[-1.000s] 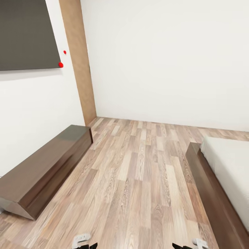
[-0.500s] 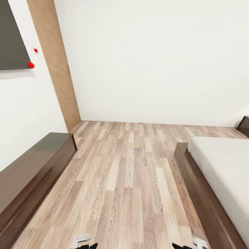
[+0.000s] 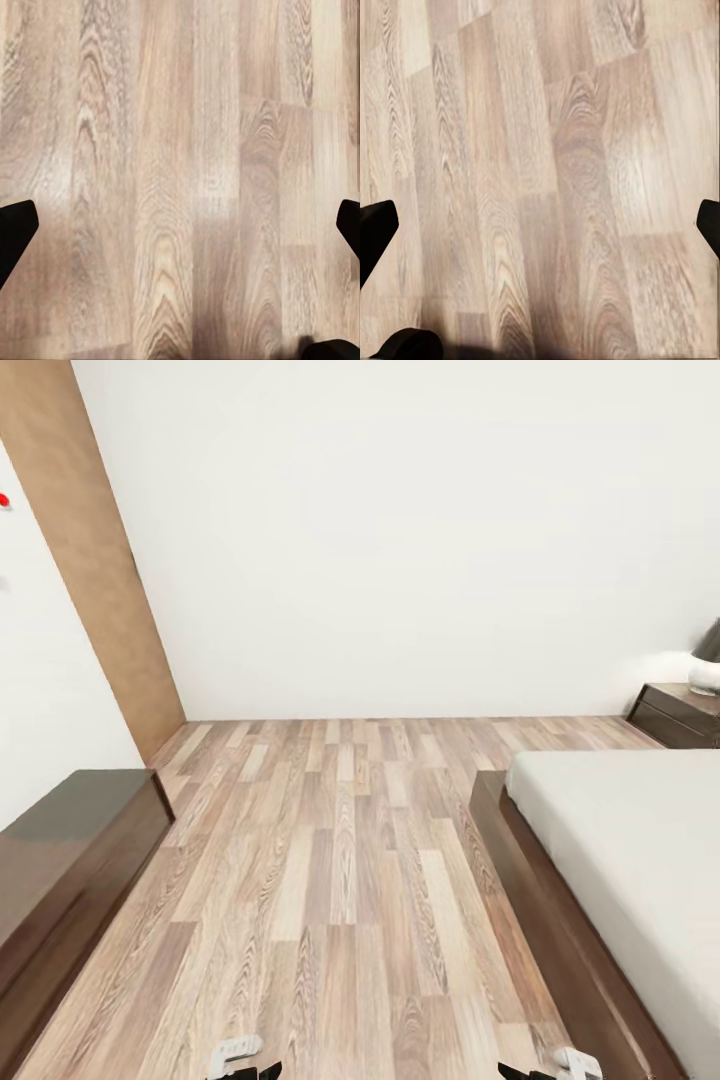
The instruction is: In the bedroom, move the book from the bed onto either nightstand, and place the two sandals side by side next to the bed.
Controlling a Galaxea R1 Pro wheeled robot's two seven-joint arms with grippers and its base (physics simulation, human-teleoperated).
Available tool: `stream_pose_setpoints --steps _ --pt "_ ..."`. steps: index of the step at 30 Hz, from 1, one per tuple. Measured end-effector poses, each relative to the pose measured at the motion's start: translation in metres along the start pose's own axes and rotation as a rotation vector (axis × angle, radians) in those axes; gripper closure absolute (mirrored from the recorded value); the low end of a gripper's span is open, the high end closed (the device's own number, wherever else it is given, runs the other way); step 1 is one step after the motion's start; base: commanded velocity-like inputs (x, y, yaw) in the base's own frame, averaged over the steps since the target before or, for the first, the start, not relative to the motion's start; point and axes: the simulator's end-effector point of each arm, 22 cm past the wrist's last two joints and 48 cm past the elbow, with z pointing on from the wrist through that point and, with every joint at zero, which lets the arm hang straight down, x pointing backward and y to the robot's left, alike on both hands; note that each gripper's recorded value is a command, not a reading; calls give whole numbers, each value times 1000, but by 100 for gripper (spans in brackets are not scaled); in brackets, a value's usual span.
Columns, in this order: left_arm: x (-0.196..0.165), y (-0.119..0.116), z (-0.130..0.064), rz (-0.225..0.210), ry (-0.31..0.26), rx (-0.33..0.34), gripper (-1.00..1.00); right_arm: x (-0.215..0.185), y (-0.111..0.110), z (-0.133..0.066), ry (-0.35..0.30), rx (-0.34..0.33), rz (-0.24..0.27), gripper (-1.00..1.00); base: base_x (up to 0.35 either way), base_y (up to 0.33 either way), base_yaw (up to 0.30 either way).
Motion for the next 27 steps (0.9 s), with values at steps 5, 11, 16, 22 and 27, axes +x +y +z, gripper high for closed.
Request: stream_pose_setpoints --steps 5,11,16,22,27 --pt "0 0 0 0 1 0 -100 0 0 0 -1 0 0 -100 7 0 -251" --pt "0 0 0 0 1 0 -100 0 0 0 0 0 0 -100 1 0 -251" --pt "0 0 0 0 1 0 -100 0 0 0 -1 0 0 -100 0 0 -251" --pt "0 0 0 0 1 0 -100 0 0 0 0 0 0 -100 0 0 -251" --pt "0 0 0 0 1 0 -100 0 0 0 0 0 0 -100 0 0 -251"
